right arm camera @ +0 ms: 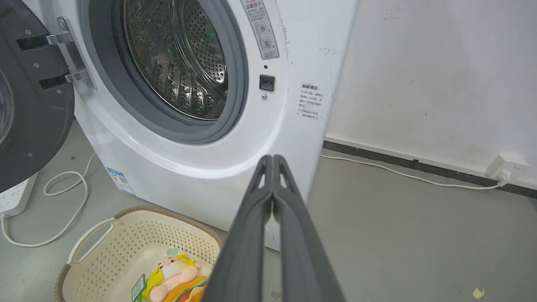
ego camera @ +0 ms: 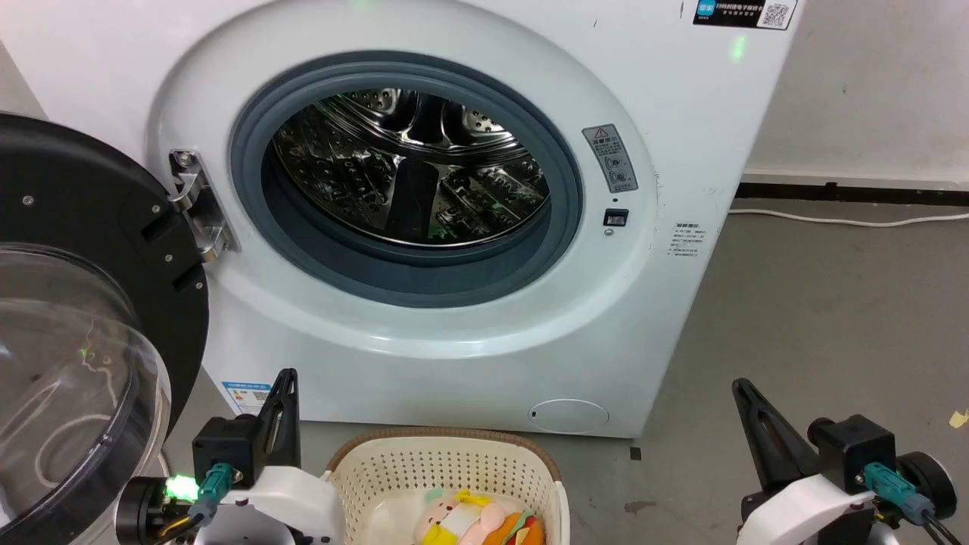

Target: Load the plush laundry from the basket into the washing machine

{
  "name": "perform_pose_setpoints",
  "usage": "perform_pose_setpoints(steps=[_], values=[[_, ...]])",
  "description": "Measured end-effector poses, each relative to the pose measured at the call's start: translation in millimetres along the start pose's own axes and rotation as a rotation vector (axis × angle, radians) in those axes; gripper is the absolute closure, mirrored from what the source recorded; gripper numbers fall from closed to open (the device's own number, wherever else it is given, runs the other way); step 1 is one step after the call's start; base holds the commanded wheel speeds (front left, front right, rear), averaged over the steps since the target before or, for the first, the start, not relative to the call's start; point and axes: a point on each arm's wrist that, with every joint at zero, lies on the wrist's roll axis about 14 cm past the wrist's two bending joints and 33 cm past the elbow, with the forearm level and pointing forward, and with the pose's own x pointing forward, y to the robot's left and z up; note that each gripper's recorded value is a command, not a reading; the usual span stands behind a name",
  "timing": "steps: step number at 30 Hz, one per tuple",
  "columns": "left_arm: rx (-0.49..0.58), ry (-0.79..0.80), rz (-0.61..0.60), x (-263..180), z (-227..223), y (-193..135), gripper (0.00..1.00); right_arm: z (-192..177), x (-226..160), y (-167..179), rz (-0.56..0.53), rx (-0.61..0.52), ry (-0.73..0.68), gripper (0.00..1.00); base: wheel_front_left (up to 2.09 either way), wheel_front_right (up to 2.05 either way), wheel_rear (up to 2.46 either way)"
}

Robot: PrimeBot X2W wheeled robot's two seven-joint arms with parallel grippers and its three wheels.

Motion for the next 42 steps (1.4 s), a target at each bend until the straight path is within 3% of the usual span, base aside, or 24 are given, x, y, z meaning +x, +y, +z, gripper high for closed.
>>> perform_pose_setpoints(steps=[42], values=[[0.000, 0.000, 0.000, 0.0, 0.0, -0.1, 1.00, 0.0, 0.0, -0.1, 0.000, 0.000, 0.000, 1.00, 0.00, 0.00, 0.00]])
